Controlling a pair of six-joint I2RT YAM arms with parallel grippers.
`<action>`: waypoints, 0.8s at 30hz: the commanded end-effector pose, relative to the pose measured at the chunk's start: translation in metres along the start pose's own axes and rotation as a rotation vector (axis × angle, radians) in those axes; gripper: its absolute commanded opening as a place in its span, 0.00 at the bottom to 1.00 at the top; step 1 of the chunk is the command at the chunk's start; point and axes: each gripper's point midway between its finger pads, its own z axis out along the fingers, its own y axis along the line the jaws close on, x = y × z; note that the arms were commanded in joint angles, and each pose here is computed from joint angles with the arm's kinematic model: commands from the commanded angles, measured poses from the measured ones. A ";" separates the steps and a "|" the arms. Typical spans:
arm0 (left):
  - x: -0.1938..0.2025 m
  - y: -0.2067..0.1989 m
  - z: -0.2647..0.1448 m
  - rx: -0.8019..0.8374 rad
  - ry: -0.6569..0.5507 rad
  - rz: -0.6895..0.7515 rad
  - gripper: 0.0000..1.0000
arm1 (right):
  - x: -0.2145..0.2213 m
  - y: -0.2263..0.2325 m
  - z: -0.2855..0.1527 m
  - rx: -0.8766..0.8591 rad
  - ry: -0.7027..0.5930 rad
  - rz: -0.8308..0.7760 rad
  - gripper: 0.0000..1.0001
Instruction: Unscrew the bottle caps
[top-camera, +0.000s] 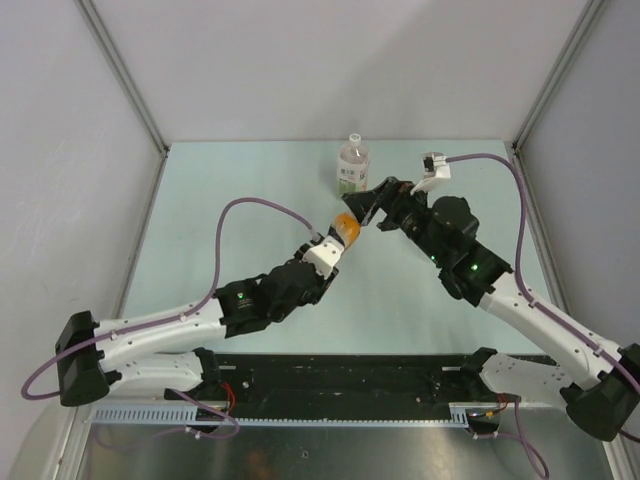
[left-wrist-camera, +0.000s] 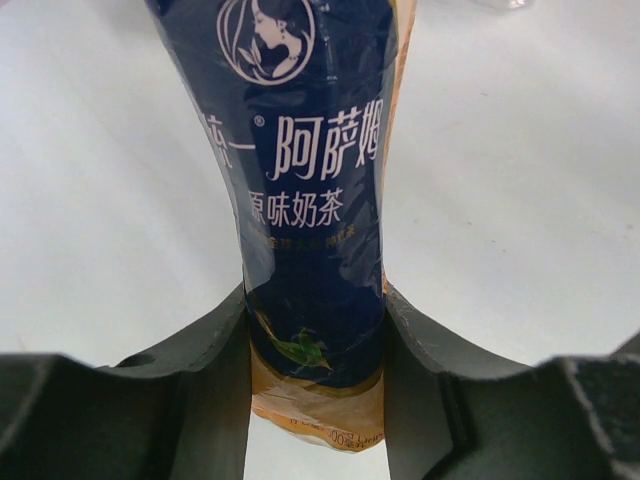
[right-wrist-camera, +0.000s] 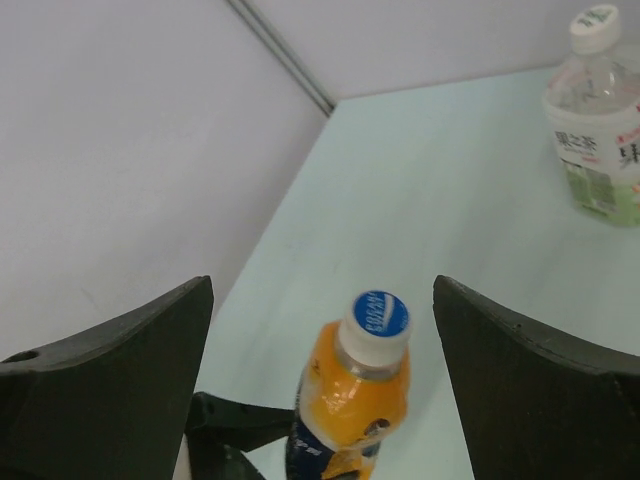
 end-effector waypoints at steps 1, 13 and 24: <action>-0.026 0.022 -0.007 -0.186 -0.047 -0.024 0.23 | -0.008 -0.016 0.008 0.131 -0.036 -0.028 0.94; -0.022 0.024 -0.004 -0.259 -0.006 0.036 0.21 | 0.008 -0.023 0.024 0.107 0.034 0.023 0.62; -0.018 0.020 0.001 -0.279 0.030 0.087 0.20 | 0.021 -0.024 0.034 0.048 0.105 0.079 0.51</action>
